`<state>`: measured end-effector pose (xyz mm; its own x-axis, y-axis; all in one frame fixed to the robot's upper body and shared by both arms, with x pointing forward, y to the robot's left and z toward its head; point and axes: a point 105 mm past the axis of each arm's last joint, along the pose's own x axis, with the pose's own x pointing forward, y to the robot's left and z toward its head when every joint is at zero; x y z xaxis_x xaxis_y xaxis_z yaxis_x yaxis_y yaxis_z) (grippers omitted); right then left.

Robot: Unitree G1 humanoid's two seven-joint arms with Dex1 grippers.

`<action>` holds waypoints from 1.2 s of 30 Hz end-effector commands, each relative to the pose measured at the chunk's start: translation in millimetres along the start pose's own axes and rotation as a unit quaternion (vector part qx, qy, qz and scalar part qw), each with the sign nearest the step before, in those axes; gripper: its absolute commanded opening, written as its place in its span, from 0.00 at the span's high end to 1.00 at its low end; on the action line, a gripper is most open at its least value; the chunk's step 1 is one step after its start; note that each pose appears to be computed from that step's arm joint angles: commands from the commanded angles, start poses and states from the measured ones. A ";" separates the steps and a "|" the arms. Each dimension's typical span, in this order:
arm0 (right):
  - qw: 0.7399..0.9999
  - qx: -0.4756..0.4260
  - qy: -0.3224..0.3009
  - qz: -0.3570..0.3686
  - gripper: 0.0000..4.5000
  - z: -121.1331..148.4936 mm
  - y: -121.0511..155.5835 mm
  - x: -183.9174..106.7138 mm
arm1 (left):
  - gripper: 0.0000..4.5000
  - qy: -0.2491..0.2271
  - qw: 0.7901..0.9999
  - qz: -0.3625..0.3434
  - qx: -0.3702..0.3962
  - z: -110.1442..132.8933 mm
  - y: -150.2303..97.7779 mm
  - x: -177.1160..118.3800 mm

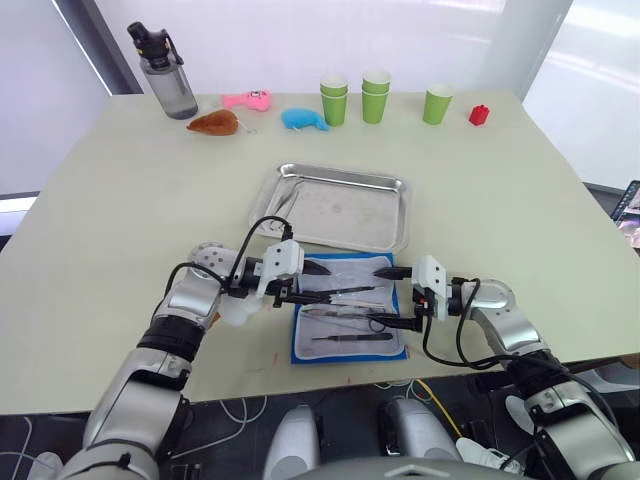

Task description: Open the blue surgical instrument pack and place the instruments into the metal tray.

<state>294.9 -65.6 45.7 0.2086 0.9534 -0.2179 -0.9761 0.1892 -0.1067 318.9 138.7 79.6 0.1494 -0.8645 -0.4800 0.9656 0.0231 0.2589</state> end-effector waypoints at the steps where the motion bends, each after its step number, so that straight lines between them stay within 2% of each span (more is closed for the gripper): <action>1: 0.990 0.083 0.115 0.001 0.00 -64.4 21.7 -12.1 | 0.45 0.024 1.000 -0.004 0.003 -7.1 0.9 -1.6; 8: 0.990 0.081 0.115 0.002 0.00 -63.5 20.5 -10.8 | 0.45 0.027 1.000 0.000 0.007 -8.6 4.6 -2.1; 18: 0.990 0.078 0.113 0.005 0.00 -62.7 22.2 -8.1 | 0.45 0.035 0.998 -0.053 -0.020 -14.3 -13.4 -1.2; 21: 0.990 0.079 0.114 0.005 0.00 -62.9 22.4 -8.8 | 0.63 0.039 0.997 -0.057 -0.028 -15.9 -15.6 -1.0; 24: 0.990 0.079 0.114 0.005 0.00 -63.4 23.3 -9.2 | 0.95 0.041 0.997 -0.055 -0.030 -16.2 -16.1 0.0; 25: 0.990 0.079 0.114 0.004 0.00 -63.7 23.5 -9.5 | 0.99 0.047 0.997 -0.054 -0.030 -17.2 -15.7 0.6; 36: 0.990 0.081 0.113 0.003 0.00 -64.2 25.1 -9.9 | 0.99 0.073 0.996 -0.032 -0.030 -7.6 -9.3 -4.0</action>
<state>294.0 -65.5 45.2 0.2137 0.9523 -0.2179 -0.9750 0.1940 -0.1082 313.4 139.1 79.7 0.1070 -0.8242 -0.5561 0.9806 -0.0050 0.1961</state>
